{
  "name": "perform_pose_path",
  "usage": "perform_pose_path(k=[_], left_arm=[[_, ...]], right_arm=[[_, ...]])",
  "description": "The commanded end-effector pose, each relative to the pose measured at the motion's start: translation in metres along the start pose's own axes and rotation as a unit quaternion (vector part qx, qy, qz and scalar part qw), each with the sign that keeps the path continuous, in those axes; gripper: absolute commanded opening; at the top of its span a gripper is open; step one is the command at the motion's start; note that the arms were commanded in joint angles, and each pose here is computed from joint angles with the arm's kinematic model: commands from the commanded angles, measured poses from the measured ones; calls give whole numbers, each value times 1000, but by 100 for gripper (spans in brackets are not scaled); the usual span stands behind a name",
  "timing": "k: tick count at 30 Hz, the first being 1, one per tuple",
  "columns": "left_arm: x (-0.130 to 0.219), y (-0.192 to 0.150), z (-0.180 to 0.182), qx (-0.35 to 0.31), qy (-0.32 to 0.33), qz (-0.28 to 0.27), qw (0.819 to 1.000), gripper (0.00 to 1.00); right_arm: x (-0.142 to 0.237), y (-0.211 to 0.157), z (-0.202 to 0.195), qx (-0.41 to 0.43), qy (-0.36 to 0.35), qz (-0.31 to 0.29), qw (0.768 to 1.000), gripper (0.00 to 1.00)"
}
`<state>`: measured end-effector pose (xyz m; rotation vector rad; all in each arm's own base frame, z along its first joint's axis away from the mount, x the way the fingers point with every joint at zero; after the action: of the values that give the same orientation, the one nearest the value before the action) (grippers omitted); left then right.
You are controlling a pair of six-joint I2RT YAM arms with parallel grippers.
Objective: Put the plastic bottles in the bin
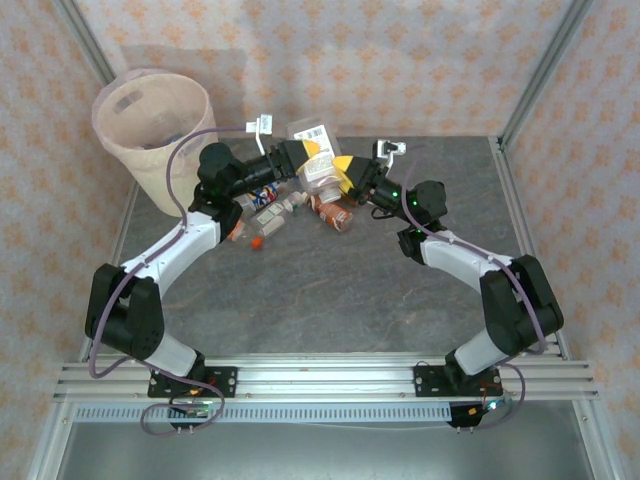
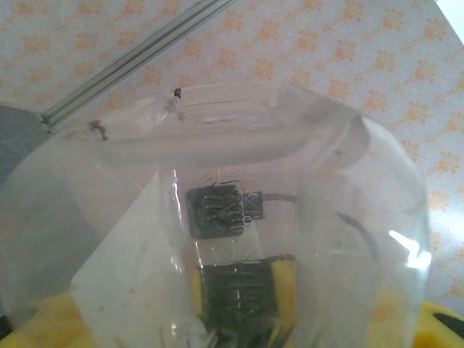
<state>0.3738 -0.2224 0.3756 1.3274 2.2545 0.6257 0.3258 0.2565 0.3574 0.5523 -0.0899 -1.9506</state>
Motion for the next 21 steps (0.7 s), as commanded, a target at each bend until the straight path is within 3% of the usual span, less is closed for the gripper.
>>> perform_pose_path(k=[1,9,15,21], left_arm=[[3,4,-18,-54,-2,-1,999,46],[15,4,0,-79,103,-7,991,38],[22,6,9,-92,157,-13,983,36],[31,8,18,-103,203,-20,974,34]], right_arm=[[-1,-4,25,35,24,12,999,42],[13,-1,4,60,-70,-17,996,76],[40,5,-13,115,-184,-62,974,100],[66,8,-16,172,-270,-93,943,99]])
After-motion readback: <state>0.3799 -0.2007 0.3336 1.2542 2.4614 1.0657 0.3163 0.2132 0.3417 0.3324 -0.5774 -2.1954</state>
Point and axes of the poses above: each hand's point on the last joint's axis, 136 mm out from that joint toward the fingers, its own x axis back along the fingers, its own z axis along the line the jaws close on, y = z × x, the point moved 3 cm from there along x, back along the fingers, and after that the axes turned 4 degrees about -x, right-handed, at the moved point
